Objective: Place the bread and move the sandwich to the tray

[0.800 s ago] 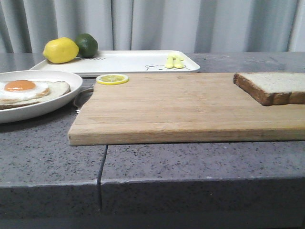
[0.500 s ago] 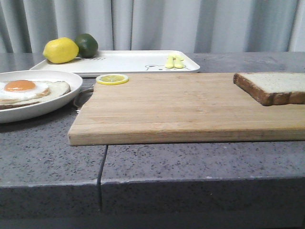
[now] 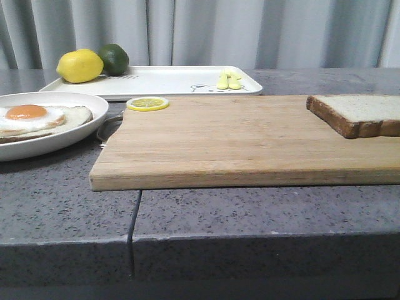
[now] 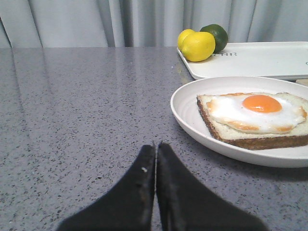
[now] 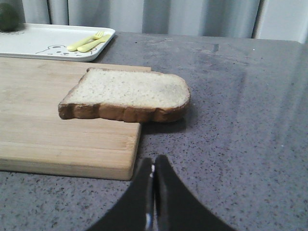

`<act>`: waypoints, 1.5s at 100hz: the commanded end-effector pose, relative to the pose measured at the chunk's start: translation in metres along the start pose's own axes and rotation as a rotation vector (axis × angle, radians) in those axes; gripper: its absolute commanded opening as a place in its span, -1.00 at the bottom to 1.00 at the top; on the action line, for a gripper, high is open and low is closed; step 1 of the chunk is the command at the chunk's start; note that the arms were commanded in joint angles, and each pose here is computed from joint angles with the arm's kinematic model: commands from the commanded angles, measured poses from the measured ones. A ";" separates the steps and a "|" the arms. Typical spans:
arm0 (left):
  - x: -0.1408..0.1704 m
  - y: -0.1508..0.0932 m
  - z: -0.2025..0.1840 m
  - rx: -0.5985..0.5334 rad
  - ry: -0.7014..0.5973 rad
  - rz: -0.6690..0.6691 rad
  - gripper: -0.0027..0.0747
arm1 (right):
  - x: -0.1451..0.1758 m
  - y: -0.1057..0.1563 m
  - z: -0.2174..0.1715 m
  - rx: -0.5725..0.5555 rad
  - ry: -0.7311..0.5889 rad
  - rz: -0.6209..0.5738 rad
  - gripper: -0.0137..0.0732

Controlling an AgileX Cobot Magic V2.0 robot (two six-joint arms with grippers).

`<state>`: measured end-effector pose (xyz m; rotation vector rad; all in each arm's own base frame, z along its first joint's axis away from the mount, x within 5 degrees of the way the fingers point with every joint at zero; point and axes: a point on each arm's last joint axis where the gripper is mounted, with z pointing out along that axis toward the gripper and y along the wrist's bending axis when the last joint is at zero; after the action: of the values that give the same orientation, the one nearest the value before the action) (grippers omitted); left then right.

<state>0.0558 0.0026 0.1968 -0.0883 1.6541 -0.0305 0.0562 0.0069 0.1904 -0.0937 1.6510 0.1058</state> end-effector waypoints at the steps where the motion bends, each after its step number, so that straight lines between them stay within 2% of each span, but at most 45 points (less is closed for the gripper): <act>1: -0.007 -0.002 -0.002 0.033 -0.127 -0.047 -0.98 | -0.013 0.000 -0.002 0.002 -0.143 -0.016 -0.96; 10: -0.013 -0.003 -0.004 0.047 -0.181 -0.085 -0.98 | -0.017 0.000 -0.003 -0.001 -0.187 -0.008 -0.96; 20: -0.026 -0.004 -0.007 0.060 -0.238 -0.131 -0.98 | -0.026 0.000 -0.005 -0.010 -0.227 0.073 -0.96; 36: -0.053 -0.007 -0.014 0.094 -0.237 -0.314 -0.98 | -0.049 0.001 -0.011 -0.025 -0.231 0.167 -0.96; 48: -0.077 -0.011 -0.017 0.103 -0.150 -0.319 -0.98 | -0.069 0.002 -0.012 -0.031 -0.164 0.172 -0.96; 68: -0.124 -0.020 -0.016 0.108 0.061 -0.220 -0.98 | -0.108 0.005 -0.005 -0.037 0.004 0.168 -0.96; 88: -0.167 -0.027 0.002 0.111 0.302 -0.202 -0.98 | -0.145 0.007 0.010 -0.040 0.160 0.160 -0.96; 101: -0.187 -0.031 0.014 0.115 0.406 -0.197 -0.98 | -0.165 0.008 0.020 -0.045 0.249 0.140 -0.96; 119: -0.199 -0.035 0.032 0.129 0.475 -0.219 -0.98 | -0.181 0.009 0.033 -0.047 0.301 0.126 -0.96; 150: -0.194 -0.035 0.048 0.119 0.527 -0.223 -0.98 | -0.180 0.009 0.036 -0.046 0.313 0.126 -0.96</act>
<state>0.1163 -0.0145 0.3742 -0.1886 2.2341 -0.3200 0.1025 0.0204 0.3521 -0.0447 2.0533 0.2416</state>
